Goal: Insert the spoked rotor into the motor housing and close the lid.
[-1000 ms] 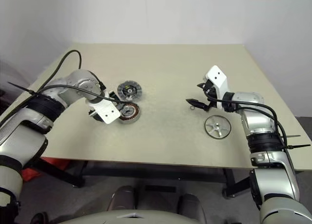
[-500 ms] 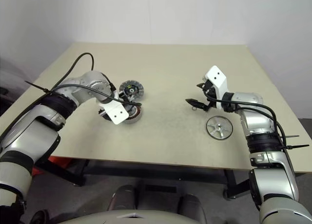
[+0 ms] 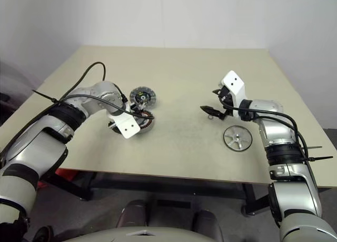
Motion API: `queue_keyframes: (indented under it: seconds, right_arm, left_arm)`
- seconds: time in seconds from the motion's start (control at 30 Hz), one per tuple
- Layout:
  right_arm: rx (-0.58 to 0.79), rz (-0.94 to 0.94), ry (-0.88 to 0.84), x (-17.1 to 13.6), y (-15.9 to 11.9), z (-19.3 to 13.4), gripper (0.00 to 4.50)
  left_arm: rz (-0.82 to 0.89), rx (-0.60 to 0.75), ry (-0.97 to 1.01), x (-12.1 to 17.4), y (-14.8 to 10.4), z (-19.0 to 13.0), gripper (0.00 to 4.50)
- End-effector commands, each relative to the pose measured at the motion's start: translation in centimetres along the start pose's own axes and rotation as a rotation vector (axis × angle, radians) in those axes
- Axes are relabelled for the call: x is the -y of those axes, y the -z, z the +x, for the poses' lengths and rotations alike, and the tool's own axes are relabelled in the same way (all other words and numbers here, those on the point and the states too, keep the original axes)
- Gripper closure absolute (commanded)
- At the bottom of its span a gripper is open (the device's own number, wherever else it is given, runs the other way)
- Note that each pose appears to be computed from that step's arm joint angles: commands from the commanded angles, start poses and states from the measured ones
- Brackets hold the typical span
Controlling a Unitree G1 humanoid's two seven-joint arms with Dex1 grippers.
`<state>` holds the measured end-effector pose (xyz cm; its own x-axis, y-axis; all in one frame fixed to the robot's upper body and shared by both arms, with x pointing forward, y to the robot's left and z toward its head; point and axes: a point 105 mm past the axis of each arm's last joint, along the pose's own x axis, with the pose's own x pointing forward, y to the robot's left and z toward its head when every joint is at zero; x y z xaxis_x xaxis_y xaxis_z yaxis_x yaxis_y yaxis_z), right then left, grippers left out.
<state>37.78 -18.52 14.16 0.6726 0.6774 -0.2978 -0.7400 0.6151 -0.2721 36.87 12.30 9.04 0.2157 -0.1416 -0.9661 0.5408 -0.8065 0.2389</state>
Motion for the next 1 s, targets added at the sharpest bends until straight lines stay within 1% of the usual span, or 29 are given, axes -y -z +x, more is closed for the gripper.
queue_keyframes:
  seconds: [0.03, 0.23, 0.33, 0.4, 0.5, 0.53, 0.83, 0.9, 1.0]
  right_arm:
    - [0.069, -0.045, 0.023, 0.5, -2.2, -0.2, 0.0]
    - [0.076, -0.044, 0.03, 0.6, -2.3, 0.0, 0.0]
    - [0.078, -0.043, 0.034, 0.6, -2.3, 0.0, 0.0]
    - [0.08, -0.044, 0.038, 0.7, -2.4, 0.0, 0.0]
    - [0.082, -0.044, 0.041, 0.7, -2.4, 0.0, 0.0]
    - [0.083, -0.044, 0.043, 0.8, -2.4, 0.0, 0.0]
    - [0.085, -0.048, 0.052, 0.9, -2.5, -0.1, 0.0]
    - [0.085, -0.048, 0.054, 1.0, -2.5, -0.2, 0.0]
    - [0.085, -0.05, 0.055, 1.0, -2.5, -0.2, 0.0]
  left_arm:
    - [-0.004, -0.016, 0.002, -0.3, 0.2, 0.2, 0.04]
    - [-0.019, -0.039, 0.003, -0.7, 0.8, 0.4, 0.04]
    - [-0.013, -0.032, 0.002, -0.9, 0.7, 0.4, 0.64]
    - [-0.009, -0.032, 0.01, -0.9, 0.8, 0.4, 1.19]
    - [-0.02, -0.033, -0.005, -1.1, 0.8, 0.4, 2.18]
    - [-0.02, -0.034, -0.006, -1.2, 0.8, 0.4, 2.31]
    - [-0.001, -0.027, -0.037, -1.9, 0.6, 0.1, 2.31]
    - [-0.001, -0.021, -0.066, -2.5, 0.4, -0.1, 2.31]
    - [0.024, -0.003, -0.145, -4.4, -0.4, -0.6, 2.31]
